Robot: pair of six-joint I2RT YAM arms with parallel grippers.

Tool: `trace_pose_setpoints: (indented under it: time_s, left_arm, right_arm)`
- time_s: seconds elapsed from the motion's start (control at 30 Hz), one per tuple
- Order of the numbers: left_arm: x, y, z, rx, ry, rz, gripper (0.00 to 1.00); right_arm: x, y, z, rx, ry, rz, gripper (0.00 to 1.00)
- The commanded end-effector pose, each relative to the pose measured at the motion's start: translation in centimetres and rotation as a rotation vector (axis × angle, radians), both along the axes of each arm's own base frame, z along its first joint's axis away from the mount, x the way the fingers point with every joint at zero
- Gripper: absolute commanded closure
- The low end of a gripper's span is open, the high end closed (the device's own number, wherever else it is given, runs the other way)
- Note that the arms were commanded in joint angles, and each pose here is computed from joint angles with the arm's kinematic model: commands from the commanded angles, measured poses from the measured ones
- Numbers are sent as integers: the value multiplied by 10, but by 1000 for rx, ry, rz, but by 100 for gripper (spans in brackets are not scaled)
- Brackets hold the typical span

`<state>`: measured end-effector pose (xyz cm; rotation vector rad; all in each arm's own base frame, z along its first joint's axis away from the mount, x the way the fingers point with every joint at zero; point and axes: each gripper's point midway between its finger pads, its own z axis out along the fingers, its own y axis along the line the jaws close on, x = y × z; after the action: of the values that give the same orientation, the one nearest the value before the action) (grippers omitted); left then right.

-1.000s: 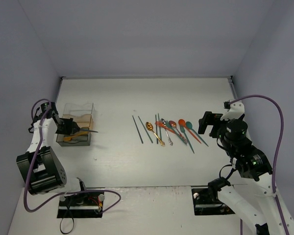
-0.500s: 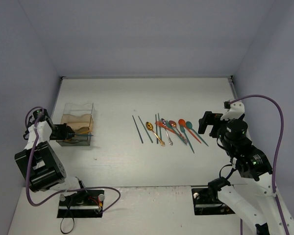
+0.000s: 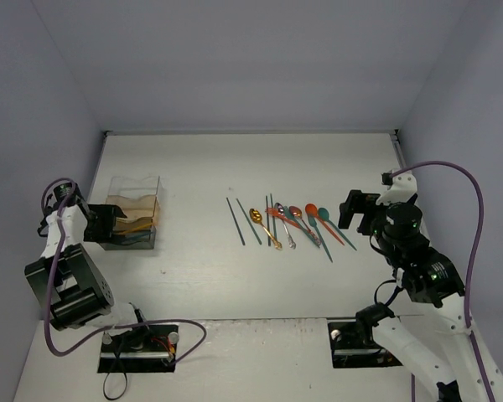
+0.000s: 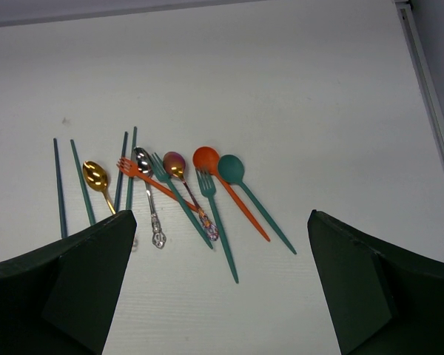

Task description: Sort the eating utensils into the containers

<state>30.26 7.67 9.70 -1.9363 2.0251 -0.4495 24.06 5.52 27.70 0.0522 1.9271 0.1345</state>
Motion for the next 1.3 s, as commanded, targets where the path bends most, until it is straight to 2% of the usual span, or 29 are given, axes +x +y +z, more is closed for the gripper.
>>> trace_pose_setpoints:
  time_s: [0.0, 0.07, 0.2, 0.37, 0.5, 0.63, 0.87, 0.97, 1.27]
  left_arm:
    - [12, 1, 66, 138, -176, -104, 36]
    - [13, -7, 89, 251, -208, -232, 29]
    - [10, -40, 128, 521, -271, -566, 22]
    - [-13, -77, 139, 662, -352, -804, 21]
    - [-38, -88, 128, 733, -375, -943, 21]
    - [-55, -93, 117, 757, -398, -1020, 21]
    - [-58, -108, 111, 724, -435, -1067, 21]
    - [-58, -113, 111, 703, -453, -1077, 21]
    - [-59, -123, 105, 673, -465, -1103, 21]
  right_arm:
    - [18, 3, 4, 11, -4, -41, 0]
    - [23, 6, -6, 29, 31, -59, 0]
    - [32, 20, -45, 81, 159, -77, 1]
    - [39, 30, -105, 81, 346, -118, 8]
    - [36, 36, -156, 63, 509, -140, 9]
    - [29, 33, -200, 27, 646, -188, 10]
    - [21, 27, -239, -7, 756, -245, 14]
    - [19, 24, -250, -17, 780, -255, 21]
    - [7, 14, -271, -39, 853, -246, 35]
